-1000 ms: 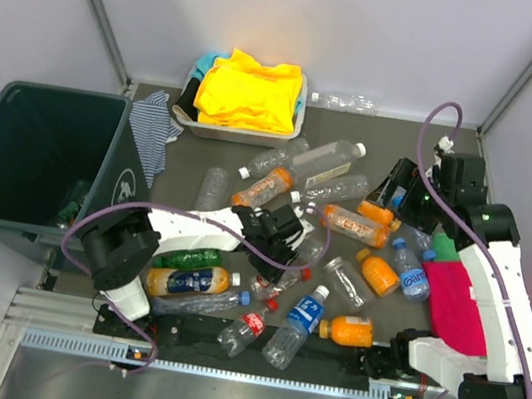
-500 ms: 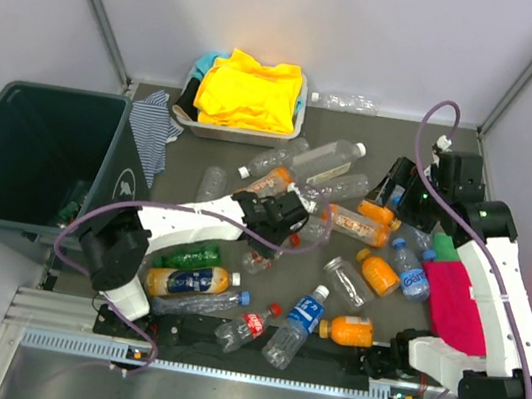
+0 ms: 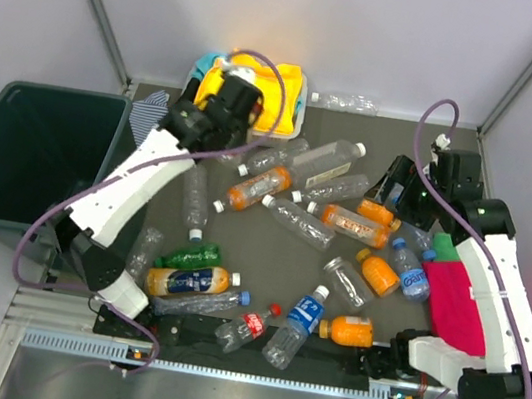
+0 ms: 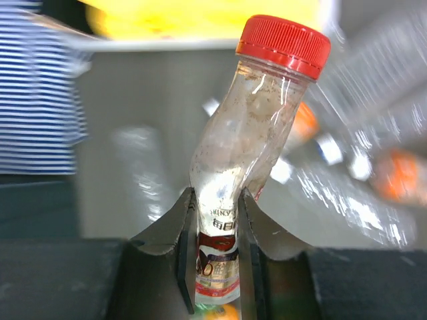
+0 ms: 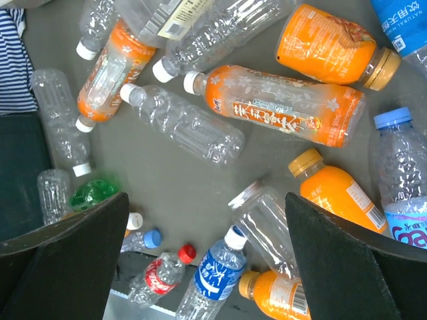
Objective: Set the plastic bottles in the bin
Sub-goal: Place the plastic bottle in the trash bin.
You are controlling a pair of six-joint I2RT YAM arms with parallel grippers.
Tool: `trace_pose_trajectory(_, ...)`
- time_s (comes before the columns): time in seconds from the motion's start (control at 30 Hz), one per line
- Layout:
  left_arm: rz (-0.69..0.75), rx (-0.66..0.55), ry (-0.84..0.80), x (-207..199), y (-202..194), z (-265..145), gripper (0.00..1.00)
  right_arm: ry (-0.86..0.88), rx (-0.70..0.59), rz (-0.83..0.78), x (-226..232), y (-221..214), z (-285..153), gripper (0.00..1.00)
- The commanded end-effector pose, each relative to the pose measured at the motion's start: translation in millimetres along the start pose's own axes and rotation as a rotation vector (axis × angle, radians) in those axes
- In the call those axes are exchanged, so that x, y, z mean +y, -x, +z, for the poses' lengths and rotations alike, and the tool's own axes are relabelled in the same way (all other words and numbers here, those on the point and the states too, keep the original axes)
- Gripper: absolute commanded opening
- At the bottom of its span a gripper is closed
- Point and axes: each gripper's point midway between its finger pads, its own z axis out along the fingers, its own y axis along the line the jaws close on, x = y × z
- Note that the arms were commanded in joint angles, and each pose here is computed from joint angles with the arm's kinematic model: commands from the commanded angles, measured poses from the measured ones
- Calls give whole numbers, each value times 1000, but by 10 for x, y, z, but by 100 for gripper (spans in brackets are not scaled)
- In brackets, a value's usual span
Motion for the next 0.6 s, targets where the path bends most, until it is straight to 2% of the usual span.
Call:
trace_pose_trajectory(0.0, -101, -150, 210, 769, 565, -470, 0, 33, -54, 0, 103, 166, -63, 99)
trace_pose_trajectory(0.17, -185, -236, 495, 1753, 858, -862, 0, 35, -57, 1, 106, 172, -72, 99)
trace_pose_trajectory(0.27, -227, -278, 580, 2177, 954, -1112, 0, 37, -57, -6, 109, 174, -75, 99)
trace_pose_trajectory(0.4, -269, -342, 673, 2580, 1042, -1448, 0, 41, -56, -9, 132, 192, -83, 99)
trace_pose_trajectory(0.57, -293, -367, 739, 2778, 969, -1669, 0, 43, -61, -8, 147, 218, -96, 99)
